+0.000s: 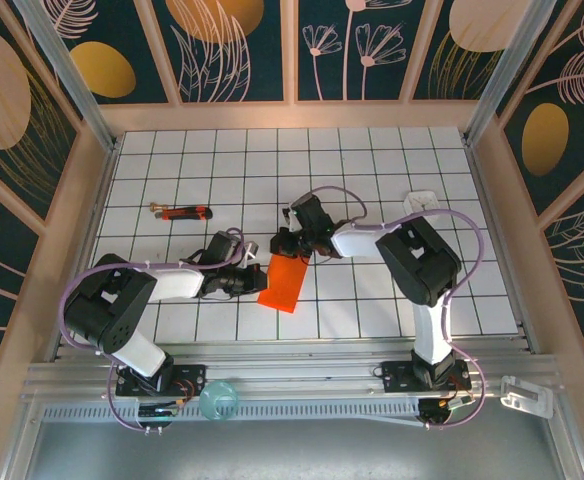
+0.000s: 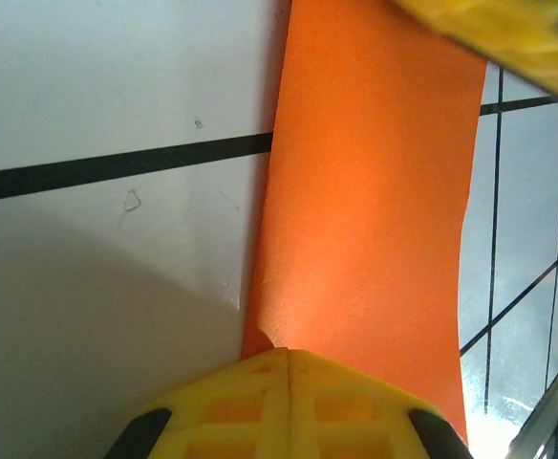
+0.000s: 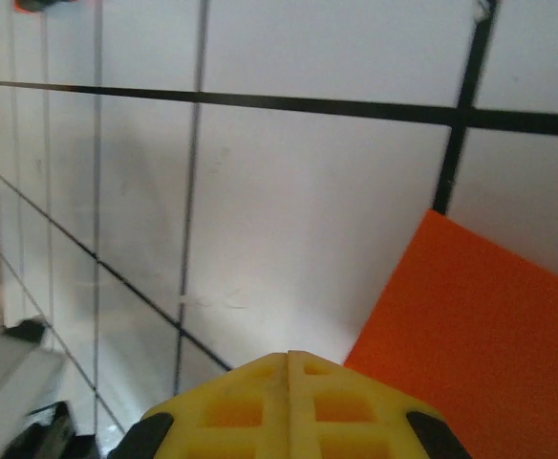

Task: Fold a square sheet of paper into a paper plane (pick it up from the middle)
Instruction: First fold in half a square sheet of paper at the center of the table.

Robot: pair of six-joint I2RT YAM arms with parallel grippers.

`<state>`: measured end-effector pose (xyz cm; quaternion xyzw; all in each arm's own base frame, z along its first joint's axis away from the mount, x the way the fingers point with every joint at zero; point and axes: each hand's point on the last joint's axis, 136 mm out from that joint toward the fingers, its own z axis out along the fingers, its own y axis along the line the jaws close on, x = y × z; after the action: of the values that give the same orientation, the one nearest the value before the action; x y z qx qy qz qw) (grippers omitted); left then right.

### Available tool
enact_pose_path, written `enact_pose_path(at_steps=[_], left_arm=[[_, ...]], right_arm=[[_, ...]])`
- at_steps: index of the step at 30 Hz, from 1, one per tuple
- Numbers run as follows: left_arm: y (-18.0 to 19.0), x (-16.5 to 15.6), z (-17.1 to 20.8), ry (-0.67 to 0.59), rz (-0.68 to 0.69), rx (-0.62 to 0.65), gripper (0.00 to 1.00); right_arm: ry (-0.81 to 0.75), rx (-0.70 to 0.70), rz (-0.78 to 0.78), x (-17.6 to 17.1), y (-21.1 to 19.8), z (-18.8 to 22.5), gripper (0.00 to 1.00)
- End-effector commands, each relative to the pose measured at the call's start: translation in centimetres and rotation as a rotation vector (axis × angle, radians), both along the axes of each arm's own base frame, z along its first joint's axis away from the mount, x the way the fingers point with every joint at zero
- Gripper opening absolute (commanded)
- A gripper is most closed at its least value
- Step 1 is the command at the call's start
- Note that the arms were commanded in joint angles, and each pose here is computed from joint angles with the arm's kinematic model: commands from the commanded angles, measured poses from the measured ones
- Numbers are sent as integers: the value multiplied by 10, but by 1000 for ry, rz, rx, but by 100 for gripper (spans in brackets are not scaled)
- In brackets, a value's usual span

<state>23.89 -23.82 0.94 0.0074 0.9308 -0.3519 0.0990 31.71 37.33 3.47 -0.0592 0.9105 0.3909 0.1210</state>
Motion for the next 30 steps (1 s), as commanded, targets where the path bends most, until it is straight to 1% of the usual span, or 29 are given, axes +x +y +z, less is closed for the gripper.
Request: enact_pose_path(at_steps=[1, 3, 5, 8, 10, 13, 14, 15, 16, 18, 23, 30], left_arm=[[41, -41, -45, 194, 47, 211, 0], [32, -34, -32, 178, 51, 169, 0], [21, -22, -12, 140, 55, 113, 0], [3, 1, 25, 63, 59, 11, 9], [-8, 19, 51, 17, 71, -95, 16], [-19, 35, 65, -1, 59, -182, 19], [-23, 38, 65, 4, 40, -191, 17], [-27, 40, 62, 14, 26, -192, 12], [-27, 43, 56, 23, 25, -178, 7], [-25, 50, 48, 26, 23, -148, 0], [-17, 62, 26, 45, 30, -91, 0], [-10, 51, -5, 109, 10, -37, 0]], right_arm=[[29, -26, -37, 8, -4, -20, 0], [37, -57, -38, 7, -11, -30, 0], [45, -79, -38, 5, -19, -38, 0], [55, -101, -28, 0, -26, -48, 0], [57, -123, -21, -3, -32, -54, 0], [60, -138, -15, -6, -36, -59, 0], [64, -143, -12, -7, -37, -61, 0], [63, -146, -13, -7, -39, -61, 0], [59, -147, -13, -7, -39, -60, 0], [61, -151, -17, -8, -41, -61, 0], [59, -150, -18, -9, -42, -61, 0], [60, -161, -21, -10, -45, -63, 0]])
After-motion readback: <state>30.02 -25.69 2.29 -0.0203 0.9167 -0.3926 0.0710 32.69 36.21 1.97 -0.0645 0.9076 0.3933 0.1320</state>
